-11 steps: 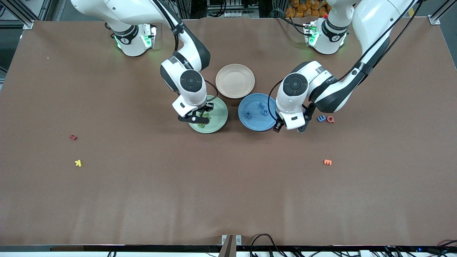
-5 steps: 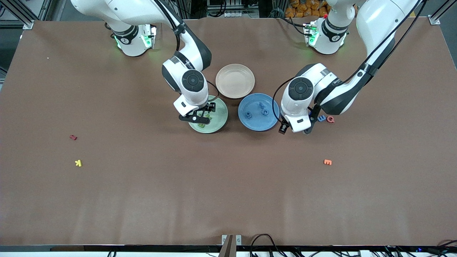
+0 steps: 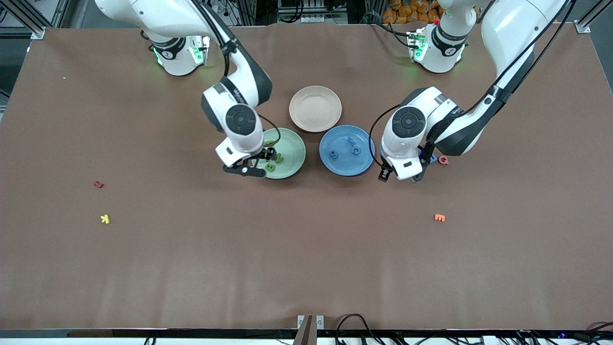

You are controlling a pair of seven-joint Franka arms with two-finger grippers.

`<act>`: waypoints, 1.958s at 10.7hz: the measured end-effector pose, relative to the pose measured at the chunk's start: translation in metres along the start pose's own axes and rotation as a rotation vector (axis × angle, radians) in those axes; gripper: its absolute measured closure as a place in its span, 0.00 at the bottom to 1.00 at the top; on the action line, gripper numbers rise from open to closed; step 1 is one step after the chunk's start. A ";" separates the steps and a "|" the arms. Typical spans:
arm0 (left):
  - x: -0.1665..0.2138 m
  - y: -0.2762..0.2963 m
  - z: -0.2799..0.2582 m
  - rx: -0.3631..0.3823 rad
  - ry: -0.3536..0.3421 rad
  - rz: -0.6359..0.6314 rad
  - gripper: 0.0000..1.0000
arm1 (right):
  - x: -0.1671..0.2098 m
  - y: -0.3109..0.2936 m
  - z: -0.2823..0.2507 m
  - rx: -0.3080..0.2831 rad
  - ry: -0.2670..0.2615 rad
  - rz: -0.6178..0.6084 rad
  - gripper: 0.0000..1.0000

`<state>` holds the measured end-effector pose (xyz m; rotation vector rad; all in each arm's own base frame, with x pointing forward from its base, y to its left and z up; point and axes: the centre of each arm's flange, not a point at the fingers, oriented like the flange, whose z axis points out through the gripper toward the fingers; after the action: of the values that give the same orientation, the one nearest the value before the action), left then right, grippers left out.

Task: Sort letters by color into matching plates
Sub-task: 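Withdraw the right gripper from the table while the left gripper nears the m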

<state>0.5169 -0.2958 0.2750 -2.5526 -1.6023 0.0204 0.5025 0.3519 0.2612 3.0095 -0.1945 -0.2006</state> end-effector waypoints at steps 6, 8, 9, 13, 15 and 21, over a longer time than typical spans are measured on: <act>0.021 0.000 0.002 0.010 0.000 -0.049 0.25 | 0.099 0.146 -0.036 0.051 0.020 0.021 0.00; 0.033 0.001 0.003 0.012 -0.003 -0.070 0.25 | 0.124 0.197 -0.045 0.066 0.026 0.028 0.00; 0.039 0.000 0.004 0.015 -0.003 -0.080 0.25 | 0.134 0.220 -0.050 0.071 0.028 0.028 0.00; 0.056 -0.002 0.006 0.037 0.002 -0.106 0.25 | 0.163 0.308 -0.059 0.090 0.043 0.025 0.00; 0.065 -0.003 0.007 0.041 0.002 -0.121 0.25 | 0.170 0.346 -0.057 0.096 0.045 0.025 0.00; 0.076 -0.004 0.009 0.046 0.000 -0.139 0.25 | 0.167 0.391 -0.094 0.097 0.090 0.033 0.00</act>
<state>0.5459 -0.2254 0.2712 -2.4015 -1.7539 0.0426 0.6333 -0.0460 0.3827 3.1005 -0.2527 -0.0532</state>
